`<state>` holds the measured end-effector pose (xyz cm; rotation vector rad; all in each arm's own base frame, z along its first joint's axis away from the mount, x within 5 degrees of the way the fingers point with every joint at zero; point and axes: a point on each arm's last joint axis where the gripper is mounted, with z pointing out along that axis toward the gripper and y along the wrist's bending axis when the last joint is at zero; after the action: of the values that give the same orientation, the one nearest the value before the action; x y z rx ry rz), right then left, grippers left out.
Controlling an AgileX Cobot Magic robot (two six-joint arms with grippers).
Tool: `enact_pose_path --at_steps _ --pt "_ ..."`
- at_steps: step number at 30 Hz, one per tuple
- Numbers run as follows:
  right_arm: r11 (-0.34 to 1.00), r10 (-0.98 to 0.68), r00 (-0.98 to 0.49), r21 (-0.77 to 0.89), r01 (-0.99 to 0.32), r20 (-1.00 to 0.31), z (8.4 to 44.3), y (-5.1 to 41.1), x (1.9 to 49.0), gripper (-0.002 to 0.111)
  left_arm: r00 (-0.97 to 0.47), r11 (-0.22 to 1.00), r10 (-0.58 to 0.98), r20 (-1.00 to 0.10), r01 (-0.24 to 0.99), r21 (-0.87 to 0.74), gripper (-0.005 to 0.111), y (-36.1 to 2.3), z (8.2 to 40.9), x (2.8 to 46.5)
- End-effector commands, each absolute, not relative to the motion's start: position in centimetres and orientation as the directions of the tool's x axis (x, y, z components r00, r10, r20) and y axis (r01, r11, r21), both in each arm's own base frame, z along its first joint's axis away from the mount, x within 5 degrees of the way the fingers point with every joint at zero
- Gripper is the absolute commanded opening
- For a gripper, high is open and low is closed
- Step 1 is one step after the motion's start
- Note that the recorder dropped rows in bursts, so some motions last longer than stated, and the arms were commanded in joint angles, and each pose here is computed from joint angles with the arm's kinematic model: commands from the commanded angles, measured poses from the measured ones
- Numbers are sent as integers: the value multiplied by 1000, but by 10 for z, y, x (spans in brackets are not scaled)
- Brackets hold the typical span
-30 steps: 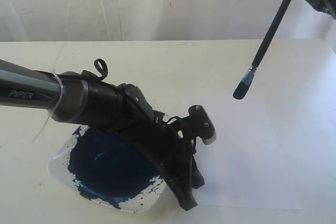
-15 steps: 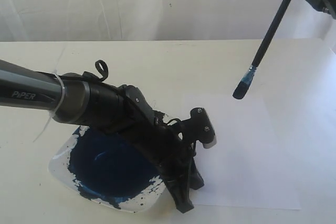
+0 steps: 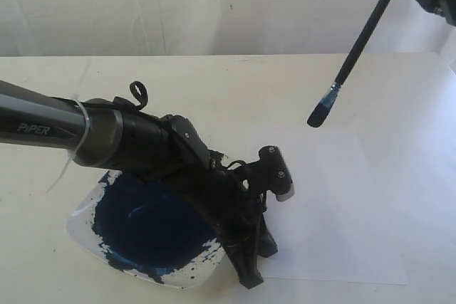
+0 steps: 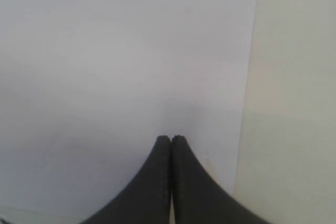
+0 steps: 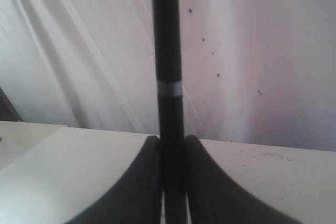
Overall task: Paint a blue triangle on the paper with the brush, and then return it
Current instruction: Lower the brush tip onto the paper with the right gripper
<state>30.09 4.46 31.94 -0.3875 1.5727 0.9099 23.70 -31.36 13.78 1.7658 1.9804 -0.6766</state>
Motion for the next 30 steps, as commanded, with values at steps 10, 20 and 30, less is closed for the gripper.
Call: enact_pose_path --at_steps 10,20,30 --pt "560 125 -198 234 -794 -972 258 91 328 0 -126 69 802 -584 990 -120 0 -315 135 233" --pt "533 37 -159 154 -832 -987 236 106 331 0 -126 69 802 -584 990 -120 0 -315 135 233" --pt "538 15 -136 123 -834 -991 236 106 332 0 -126 69 802 -584 990 -120 0 -315 135 233"
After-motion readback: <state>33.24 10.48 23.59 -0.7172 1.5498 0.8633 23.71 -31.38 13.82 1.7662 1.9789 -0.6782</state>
